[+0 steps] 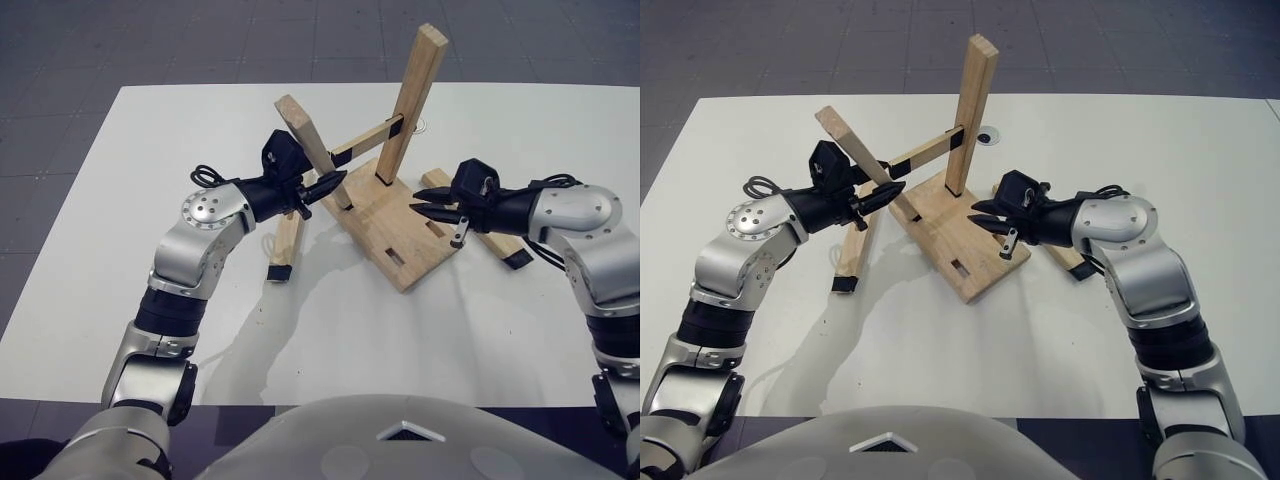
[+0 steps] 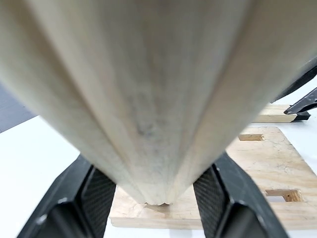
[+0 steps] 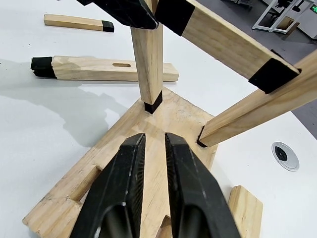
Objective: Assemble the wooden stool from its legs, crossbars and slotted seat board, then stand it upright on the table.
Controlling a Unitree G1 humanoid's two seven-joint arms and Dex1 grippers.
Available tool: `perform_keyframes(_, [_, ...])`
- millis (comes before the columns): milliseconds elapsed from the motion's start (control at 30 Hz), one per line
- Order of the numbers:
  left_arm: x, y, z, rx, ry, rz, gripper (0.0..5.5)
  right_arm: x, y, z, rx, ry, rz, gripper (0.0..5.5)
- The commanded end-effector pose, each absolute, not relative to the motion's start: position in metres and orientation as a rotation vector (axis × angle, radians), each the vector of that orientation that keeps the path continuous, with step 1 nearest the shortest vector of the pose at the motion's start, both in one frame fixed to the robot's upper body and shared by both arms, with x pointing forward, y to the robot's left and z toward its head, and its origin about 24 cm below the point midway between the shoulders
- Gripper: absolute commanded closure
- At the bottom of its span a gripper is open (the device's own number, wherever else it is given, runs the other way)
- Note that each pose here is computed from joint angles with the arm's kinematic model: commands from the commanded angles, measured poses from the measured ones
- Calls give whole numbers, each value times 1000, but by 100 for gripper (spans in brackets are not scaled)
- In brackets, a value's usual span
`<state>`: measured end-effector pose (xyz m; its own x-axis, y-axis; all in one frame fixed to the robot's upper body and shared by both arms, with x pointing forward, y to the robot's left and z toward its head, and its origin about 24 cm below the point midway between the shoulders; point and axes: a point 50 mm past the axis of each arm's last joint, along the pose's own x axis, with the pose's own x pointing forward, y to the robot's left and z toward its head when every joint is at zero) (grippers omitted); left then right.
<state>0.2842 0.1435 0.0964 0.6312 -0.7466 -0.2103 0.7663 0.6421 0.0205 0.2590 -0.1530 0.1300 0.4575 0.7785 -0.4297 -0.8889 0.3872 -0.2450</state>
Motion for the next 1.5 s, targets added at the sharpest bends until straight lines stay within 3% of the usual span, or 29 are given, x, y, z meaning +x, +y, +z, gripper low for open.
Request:
perform_keyframes(33, [243, 183, -3, 99, 825, -750, 345, 271, -148, 154, -411, 130, 995, 476])
perform_keyframes(333, [255, 191, -6, 184, 937, -784, 345, 281, -119, 176, -280, -52, 924, 476])
perform_keyframes(467, [260, 188, -7, 214, 960, -803, 345, 295, -93, 186, -219, -133, 894, 537])
perform_keyframes(733, [267, 192, -9, 256, 998, -830, 345, 313, -49, 170, -183, -136, 902, 540])
perform_keyframes(967, [272, 195, -9, 274, 1014, -837, 345, 331, -40, 158, -271, -128, 775, 540])
perform_keyframes(1267, [273, 193, -14, 283, 1045, -848, 345, 295, -35, 88, -419, 116, 911, 540])
perform_keyframes(1433, [265, 193, -21, 278, 1067, -854, 345, 294, -40, 88, -379, 156, 906, 540])
perform_keyframes(1500, [264, 192, -22, 271, 1060, -849, 345, 297, -37, 105, -295, 91, 881, 540])
